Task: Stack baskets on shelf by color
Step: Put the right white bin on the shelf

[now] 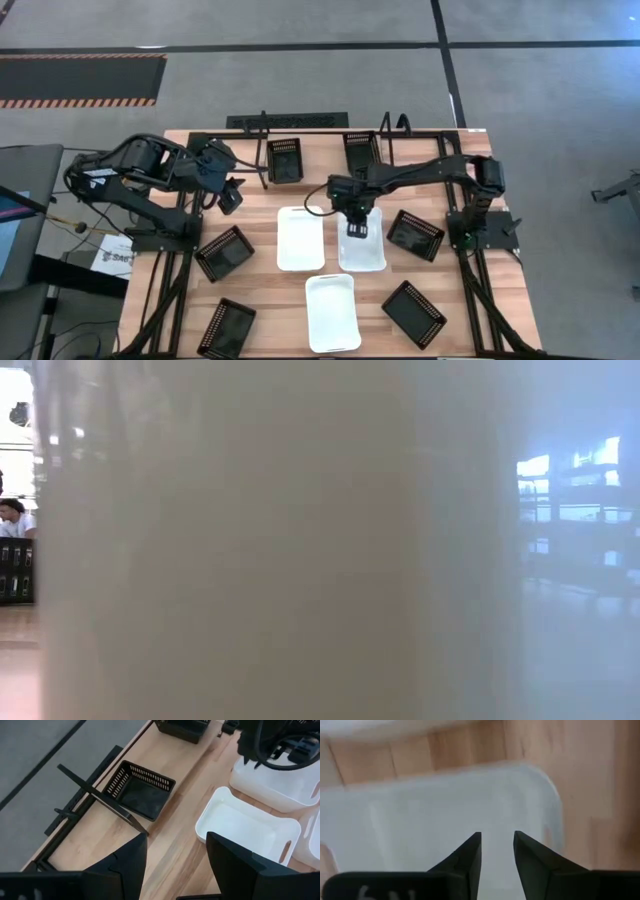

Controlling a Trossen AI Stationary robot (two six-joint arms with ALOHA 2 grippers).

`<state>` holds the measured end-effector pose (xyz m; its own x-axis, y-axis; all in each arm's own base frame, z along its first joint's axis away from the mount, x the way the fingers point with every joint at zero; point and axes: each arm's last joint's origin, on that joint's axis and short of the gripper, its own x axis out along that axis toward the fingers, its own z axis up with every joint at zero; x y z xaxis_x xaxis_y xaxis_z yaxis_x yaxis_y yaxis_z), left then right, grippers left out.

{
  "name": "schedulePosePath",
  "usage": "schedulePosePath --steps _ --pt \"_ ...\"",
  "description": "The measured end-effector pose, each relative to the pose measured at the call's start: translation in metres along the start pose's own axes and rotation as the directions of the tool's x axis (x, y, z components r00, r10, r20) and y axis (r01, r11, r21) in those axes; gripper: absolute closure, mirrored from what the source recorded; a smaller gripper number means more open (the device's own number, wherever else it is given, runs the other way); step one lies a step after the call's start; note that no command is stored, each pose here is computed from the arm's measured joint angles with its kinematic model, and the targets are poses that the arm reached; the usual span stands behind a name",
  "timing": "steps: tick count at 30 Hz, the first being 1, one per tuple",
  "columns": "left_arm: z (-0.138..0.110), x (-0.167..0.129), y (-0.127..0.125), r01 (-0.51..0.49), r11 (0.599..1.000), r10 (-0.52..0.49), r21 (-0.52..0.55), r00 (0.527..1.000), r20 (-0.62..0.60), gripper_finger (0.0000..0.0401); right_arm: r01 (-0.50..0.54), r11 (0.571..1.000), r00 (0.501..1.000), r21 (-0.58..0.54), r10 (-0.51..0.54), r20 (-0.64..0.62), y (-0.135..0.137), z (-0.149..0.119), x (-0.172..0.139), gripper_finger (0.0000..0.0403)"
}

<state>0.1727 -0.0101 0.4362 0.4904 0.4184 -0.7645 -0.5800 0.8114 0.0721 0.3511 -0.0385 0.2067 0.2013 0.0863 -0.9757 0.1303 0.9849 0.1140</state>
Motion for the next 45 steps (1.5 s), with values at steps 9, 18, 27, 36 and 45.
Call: schedulePosePath --steps 9,18,27,36,45 --pt "0.000 0.000 0.000 -0.007 1.000 0.007 0.000 1.000 0.005 0.0208 0.039 0.999 0.999 -0.025 -0.039 -0.011 0.001 -0.003 -0.003 0.0279" --pt "0.000 0.000 0.000 -0.008 1.000 0.008 0.003 1.000 0.005 0.0208 0.029 0.999 1.000 -0.045 -0.029 0.003 0.017 0.006 -0.021 0.0280" --pt "0.000 0.000 0.000 -0.008 1.000 0.008 0.011 1.000 0.005 0.0208 0.160 0.979 0.984 -0.127 -0.147 0.106 0.025 0.023 -0.055 0.0280" --pt "0.000 0.000 0.000 -0.008 1.000 0.008 0.011 1.000 0.005 0.0208 0.162 0.982 0.986 -0.098 -0.159 0.039 0.003 0.025 -0.042 0.0280" --pt "0.000 0.000 0.000 0.000 1.000 0.000 0.012 1.000 0.000 0.0208 0.118 0.987 0.989 -0.110 -0.126 -0.075 -0.002 0.027 -0.012 0.0280"
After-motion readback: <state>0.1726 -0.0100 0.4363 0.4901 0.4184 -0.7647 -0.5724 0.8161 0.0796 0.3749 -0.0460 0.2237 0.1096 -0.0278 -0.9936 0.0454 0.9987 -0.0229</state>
